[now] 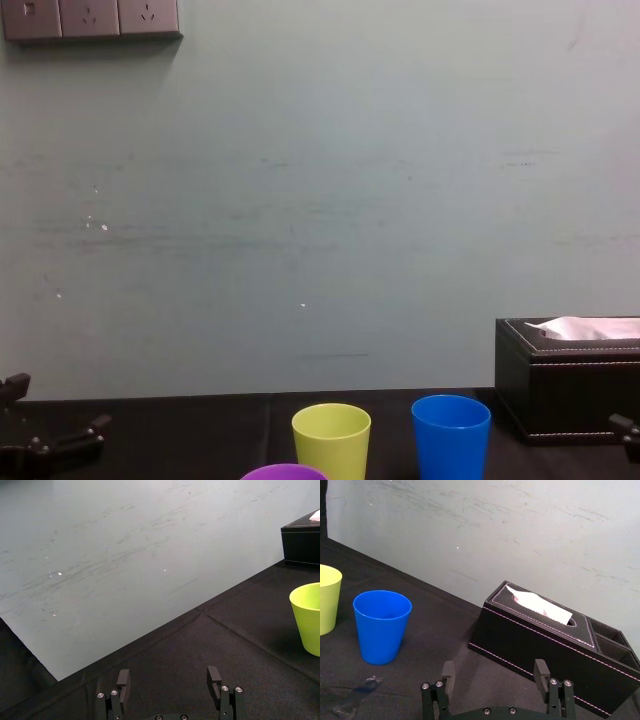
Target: Stack the three plastic cups sequentially using one hand.
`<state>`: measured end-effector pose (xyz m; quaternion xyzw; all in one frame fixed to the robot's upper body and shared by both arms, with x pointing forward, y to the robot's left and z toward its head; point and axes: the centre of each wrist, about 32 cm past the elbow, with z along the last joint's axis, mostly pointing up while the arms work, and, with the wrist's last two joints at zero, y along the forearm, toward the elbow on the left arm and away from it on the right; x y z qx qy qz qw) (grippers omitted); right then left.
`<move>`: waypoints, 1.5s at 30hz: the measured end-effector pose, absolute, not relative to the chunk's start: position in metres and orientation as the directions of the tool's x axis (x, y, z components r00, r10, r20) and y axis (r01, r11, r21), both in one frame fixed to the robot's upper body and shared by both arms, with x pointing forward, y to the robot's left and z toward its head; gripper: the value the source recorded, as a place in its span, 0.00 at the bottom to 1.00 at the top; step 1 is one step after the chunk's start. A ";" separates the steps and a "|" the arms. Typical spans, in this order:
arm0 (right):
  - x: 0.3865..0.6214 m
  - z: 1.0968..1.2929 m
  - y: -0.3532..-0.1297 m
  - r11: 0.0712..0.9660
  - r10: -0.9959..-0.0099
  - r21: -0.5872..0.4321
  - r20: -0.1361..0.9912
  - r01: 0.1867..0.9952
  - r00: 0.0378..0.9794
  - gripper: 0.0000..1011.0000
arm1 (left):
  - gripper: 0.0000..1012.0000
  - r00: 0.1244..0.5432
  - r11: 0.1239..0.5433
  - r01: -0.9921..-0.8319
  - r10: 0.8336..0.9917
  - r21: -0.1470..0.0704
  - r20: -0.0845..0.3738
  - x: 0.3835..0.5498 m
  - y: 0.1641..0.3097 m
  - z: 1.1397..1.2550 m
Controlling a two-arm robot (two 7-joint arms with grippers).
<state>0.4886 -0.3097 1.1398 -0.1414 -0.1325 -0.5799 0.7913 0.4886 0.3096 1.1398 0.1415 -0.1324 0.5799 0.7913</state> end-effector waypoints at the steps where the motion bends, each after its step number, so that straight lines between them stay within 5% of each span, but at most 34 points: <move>1: 0.489 1.140 -0.310 0.287 -0.880 -0.070 0.374 0.955 0.292 0.99 | 0.99 0.292 0.287 -0.955 0.880 0.070 0.374 0.489 0.310 1.140; 14: 0.488 1.140 -0.311 0.290 -0.883 -0.077 0.362 0.954 0.298 0.99 | 0.99 0.292 0.287 -0.955 0.880 0.070 0.374 0.489 0.310 1.140; 22: 0.479 1.137 -0.315 0.325 -0.885 -0.175 0.290 0.930 0.364 0.99 | 0.99 0.292 0.287 -0.955 0.880 0.070 0.374 0.489 0.310 1.140; 32: 0.470 1.145 -0.312 0.446 -0.867 -0.222 0.135 0.867 0.480 0.99 | 0.99 0.292 0.287 -0.955 0.880 0.070 0.374 0.489 0.310 1.140; 45: 0.475 1.150 -0.291 0.530 -0.826 -0.233 0.074 0.816 0.558 0.99 | 0.99 0.292 0.287 -0.955 0.880 0.070 0.374 0.489 0.310 1.140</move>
